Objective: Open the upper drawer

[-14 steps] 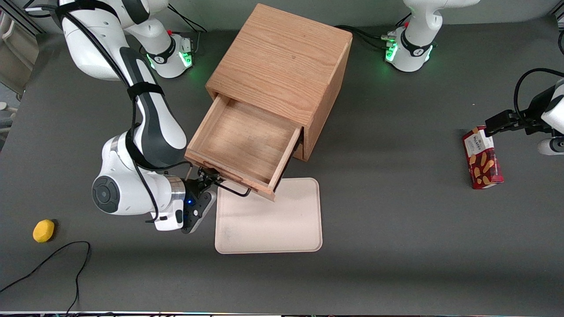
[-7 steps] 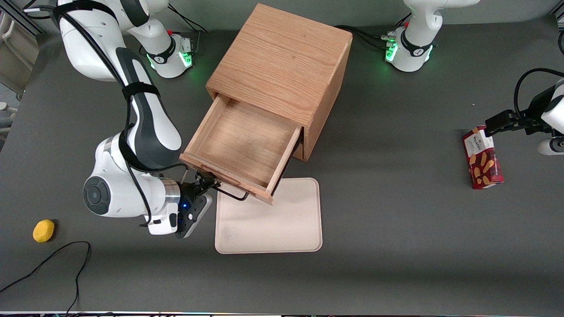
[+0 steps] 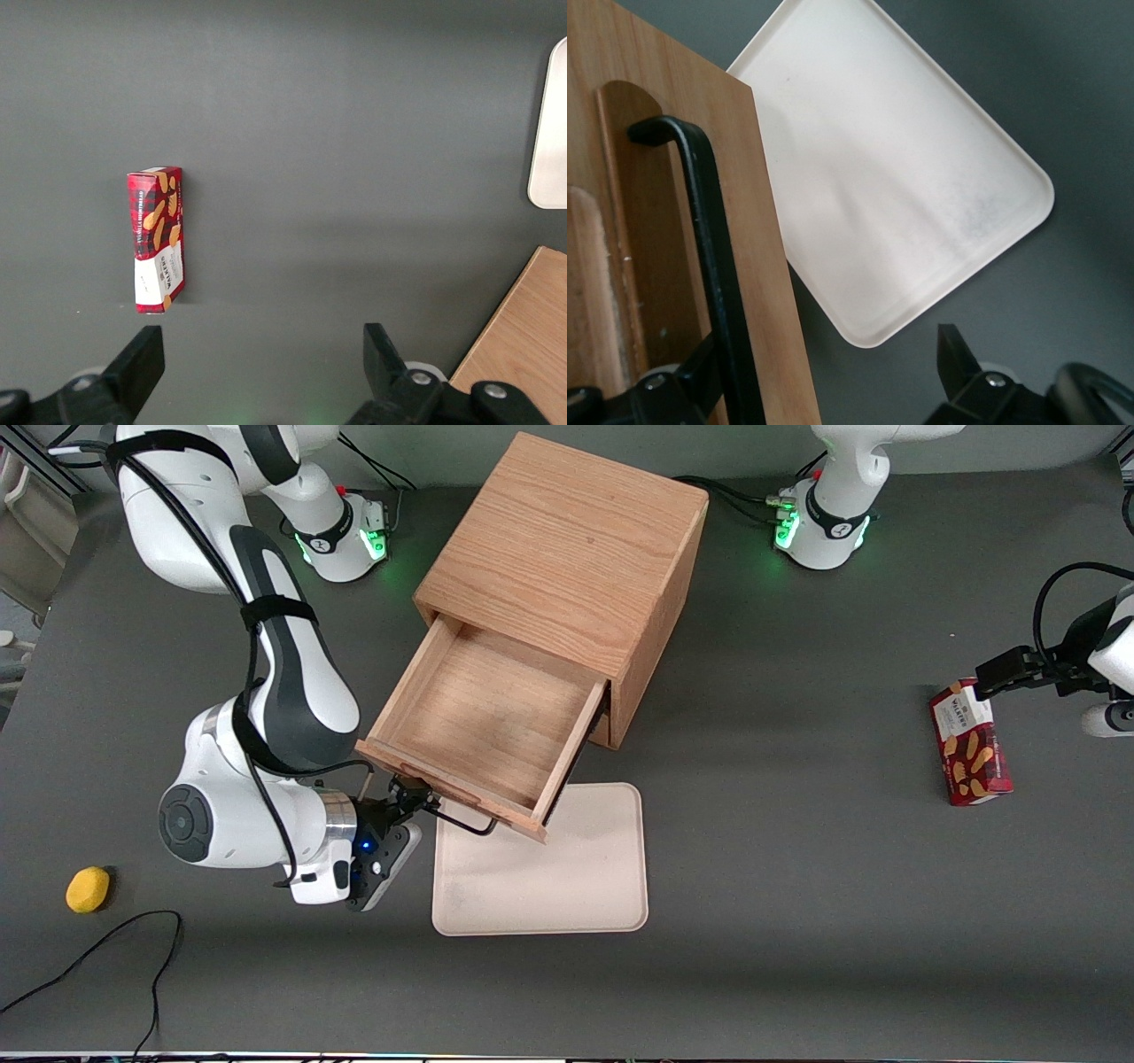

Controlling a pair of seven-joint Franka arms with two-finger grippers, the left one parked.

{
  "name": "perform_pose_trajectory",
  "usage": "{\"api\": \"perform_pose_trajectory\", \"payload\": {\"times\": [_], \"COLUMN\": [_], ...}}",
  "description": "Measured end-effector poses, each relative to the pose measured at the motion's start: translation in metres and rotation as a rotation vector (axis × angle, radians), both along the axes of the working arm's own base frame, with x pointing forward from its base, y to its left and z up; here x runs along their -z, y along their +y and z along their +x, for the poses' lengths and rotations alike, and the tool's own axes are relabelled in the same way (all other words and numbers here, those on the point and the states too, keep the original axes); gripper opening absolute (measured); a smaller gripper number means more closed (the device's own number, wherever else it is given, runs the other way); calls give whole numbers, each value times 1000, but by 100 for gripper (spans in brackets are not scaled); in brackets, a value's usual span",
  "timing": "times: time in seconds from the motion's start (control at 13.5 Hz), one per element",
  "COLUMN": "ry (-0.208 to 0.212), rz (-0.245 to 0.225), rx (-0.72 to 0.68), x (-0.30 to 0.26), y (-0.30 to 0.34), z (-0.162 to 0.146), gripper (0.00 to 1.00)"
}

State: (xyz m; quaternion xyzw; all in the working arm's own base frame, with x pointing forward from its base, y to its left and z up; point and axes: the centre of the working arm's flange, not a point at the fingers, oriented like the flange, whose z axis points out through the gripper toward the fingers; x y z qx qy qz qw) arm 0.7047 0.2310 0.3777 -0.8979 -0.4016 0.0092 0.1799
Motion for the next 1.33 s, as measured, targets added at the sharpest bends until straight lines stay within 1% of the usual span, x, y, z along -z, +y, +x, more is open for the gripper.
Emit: {"api": "perform_pose_trajectory", "payload": {"times": [0.52,0.81,1.33], "ry": [-5,-6,-19], "rz": [1,1,4], "rx": [23,26,26], "x": [1,4,-2], "y": [-16,-18,-17], "z": [8,11,13], "gripper": [100,100,100]}}
